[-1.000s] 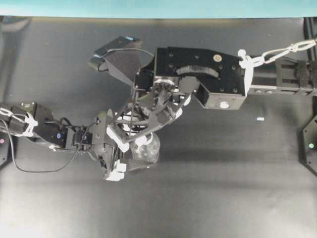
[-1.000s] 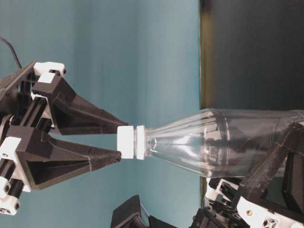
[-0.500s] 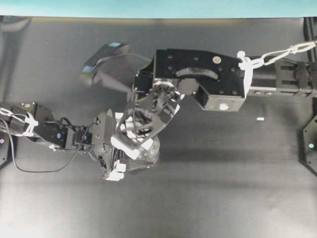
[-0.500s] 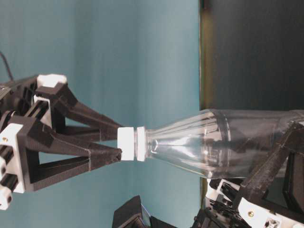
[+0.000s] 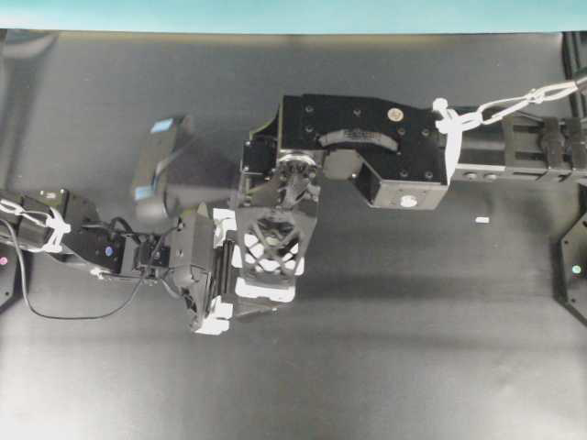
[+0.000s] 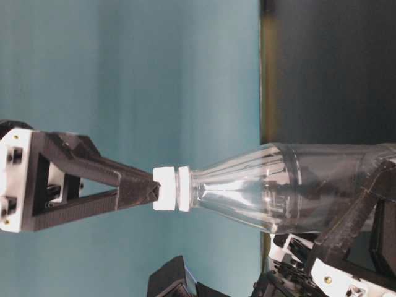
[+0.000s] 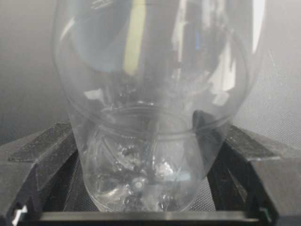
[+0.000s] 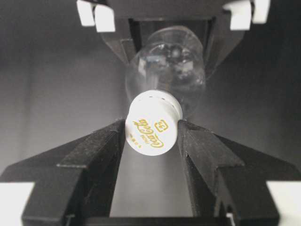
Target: Open the bottle cap by holding the bottle with the left arm and twisting the cap with the right arm.
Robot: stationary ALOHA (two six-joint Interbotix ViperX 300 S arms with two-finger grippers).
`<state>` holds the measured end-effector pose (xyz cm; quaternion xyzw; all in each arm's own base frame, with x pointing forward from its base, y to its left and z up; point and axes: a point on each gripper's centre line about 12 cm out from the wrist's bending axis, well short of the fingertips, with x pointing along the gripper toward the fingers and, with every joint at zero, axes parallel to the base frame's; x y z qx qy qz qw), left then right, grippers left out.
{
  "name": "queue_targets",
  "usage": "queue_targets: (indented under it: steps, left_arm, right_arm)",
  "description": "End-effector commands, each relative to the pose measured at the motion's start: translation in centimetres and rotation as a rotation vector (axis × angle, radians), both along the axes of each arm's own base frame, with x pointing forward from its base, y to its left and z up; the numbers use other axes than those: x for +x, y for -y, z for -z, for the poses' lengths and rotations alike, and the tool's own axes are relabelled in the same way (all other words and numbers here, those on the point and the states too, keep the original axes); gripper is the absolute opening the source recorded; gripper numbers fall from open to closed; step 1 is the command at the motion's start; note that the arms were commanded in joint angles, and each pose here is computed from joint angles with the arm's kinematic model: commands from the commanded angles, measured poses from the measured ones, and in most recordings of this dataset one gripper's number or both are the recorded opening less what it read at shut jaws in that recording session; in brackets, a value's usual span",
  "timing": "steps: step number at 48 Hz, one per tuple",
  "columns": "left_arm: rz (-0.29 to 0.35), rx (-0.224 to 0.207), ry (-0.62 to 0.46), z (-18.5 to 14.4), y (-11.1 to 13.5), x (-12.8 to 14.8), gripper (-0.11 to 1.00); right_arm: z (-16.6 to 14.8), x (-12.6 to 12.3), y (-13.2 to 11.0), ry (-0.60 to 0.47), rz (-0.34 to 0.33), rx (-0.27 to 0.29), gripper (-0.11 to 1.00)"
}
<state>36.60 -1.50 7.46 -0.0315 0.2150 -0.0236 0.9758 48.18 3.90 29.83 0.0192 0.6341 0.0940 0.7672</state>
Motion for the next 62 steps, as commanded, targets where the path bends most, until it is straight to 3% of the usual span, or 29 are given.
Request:
queue_targets:
  steps: [1,11,23,62]
  left_arm:
    - [-0.014,-0.006,-0.037,0.8,-0.4,-0.5,0.83]
    - [-0.01,-0.004,-0.069,1.2,-0.2,-0.7,0.83]
    - [-0.007,-0.004,-0.066,1.1,-0.1,-0.6,0.83]
    - [-0.003,0.001,-0.052,0.9,0.0,-0.3,0.83]
  right_arm:
    - [-0.6,0.1,-1.5,0.036,-0.122,-0.012,0.37]
    - [-0.7,0.1,-2.1,0.072,-0.307,-0.058,0.37]
    - [-0.4,0.1,-2.3,0.08,-0.442,-0.132,0.37]
    - [-0.7,0.1,-2.8,0.109,-0.445,-0.136,0.37]
